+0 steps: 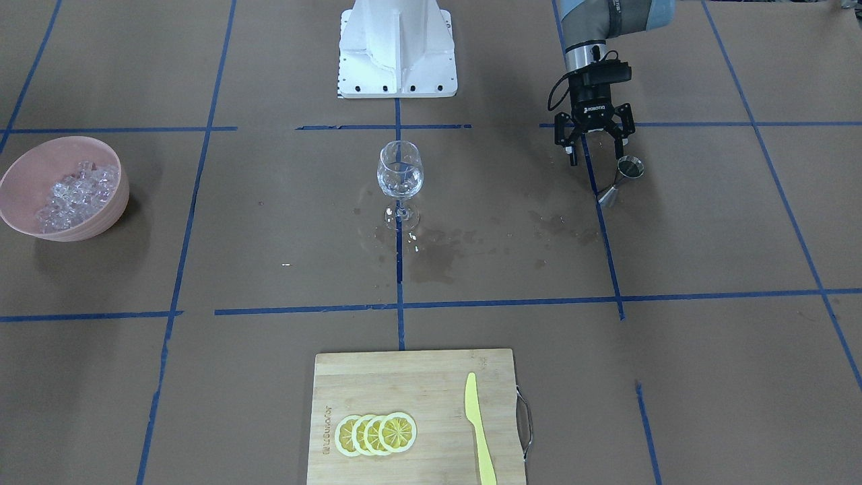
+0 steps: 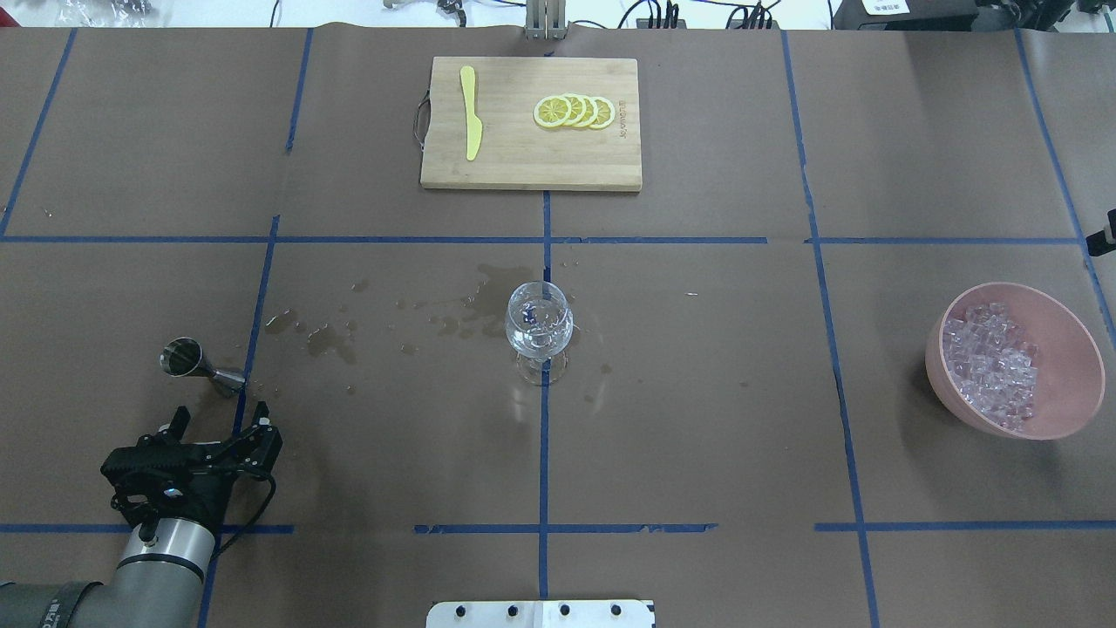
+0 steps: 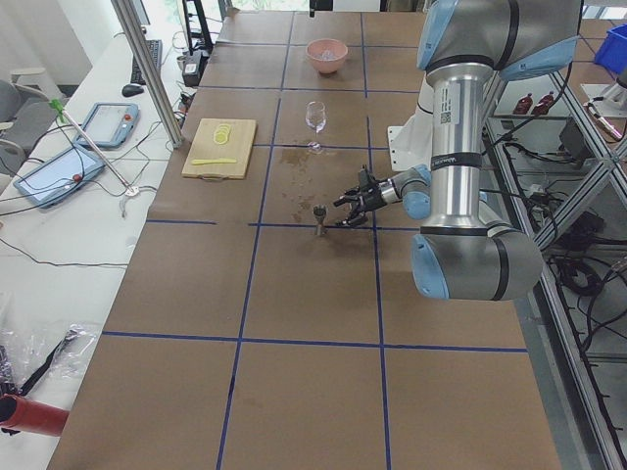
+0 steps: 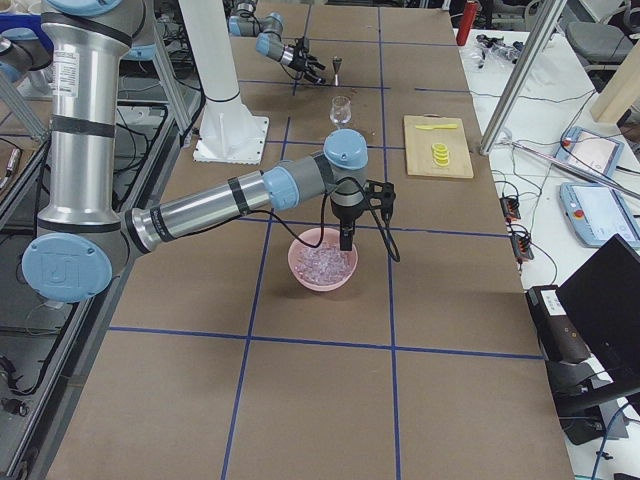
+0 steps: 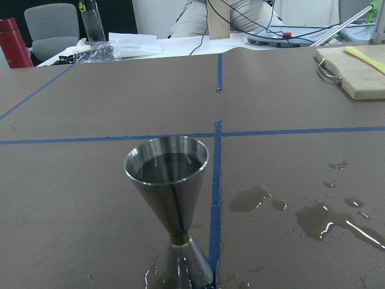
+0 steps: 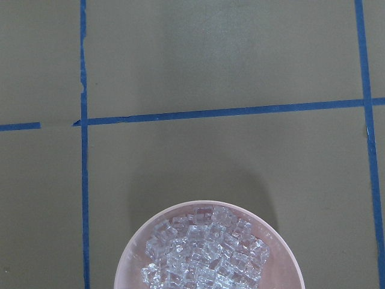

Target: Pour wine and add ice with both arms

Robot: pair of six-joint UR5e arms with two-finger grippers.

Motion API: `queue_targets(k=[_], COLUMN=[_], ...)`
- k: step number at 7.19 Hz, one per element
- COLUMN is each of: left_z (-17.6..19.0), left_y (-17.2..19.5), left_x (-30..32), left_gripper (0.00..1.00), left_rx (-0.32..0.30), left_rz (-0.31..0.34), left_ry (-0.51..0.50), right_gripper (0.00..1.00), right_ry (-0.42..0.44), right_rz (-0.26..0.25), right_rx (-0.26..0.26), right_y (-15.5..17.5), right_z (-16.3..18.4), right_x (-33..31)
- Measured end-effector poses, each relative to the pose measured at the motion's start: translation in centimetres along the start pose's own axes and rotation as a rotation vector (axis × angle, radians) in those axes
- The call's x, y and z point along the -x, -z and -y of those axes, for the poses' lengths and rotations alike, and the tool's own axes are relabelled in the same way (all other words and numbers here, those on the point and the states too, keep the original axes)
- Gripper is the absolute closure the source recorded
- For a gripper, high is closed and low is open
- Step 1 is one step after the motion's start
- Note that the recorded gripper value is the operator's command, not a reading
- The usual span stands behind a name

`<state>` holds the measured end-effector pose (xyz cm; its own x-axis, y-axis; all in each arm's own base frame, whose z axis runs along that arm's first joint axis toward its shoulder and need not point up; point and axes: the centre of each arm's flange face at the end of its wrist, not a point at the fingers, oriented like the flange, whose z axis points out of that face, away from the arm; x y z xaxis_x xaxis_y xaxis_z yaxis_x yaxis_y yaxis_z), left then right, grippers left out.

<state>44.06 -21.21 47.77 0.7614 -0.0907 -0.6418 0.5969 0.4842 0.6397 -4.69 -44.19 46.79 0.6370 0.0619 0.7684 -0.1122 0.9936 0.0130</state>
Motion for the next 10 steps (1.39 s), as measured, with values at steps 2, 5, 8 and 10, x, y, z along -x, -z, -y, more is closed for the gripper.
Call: queue_targets(k=[2,5,8,10], left_z=[-0.6,0.1,0.9,0.1], left_y=[-1.2,-3.1,-4.6,-5.4], left_x=[1.0,1.9,1.5,0.9], left_gripper=[0.01,0.04,0.05,0.08], left_rx=[-0.04,-0.103,-0.162,-0.185], left_rz=[0.017,0.044,0.055,0.056], left_ry=[0.004,0.032,0.067,0.095], right_gripper=[0.0,0.0,0.0,0.0], right_ry=[0.0,0.003,0.004,0.004], right_rz=[0.003,0.004,0.005,0.005], right_rx=[-0.002,-0.001,-0.001,-0.001], right_y=[0.1,0.1,0.2,0.2], right_z=[-0.1,-0.1,-0.2,-0.2], right_x=[0.2,0.5,0.5,0.5])
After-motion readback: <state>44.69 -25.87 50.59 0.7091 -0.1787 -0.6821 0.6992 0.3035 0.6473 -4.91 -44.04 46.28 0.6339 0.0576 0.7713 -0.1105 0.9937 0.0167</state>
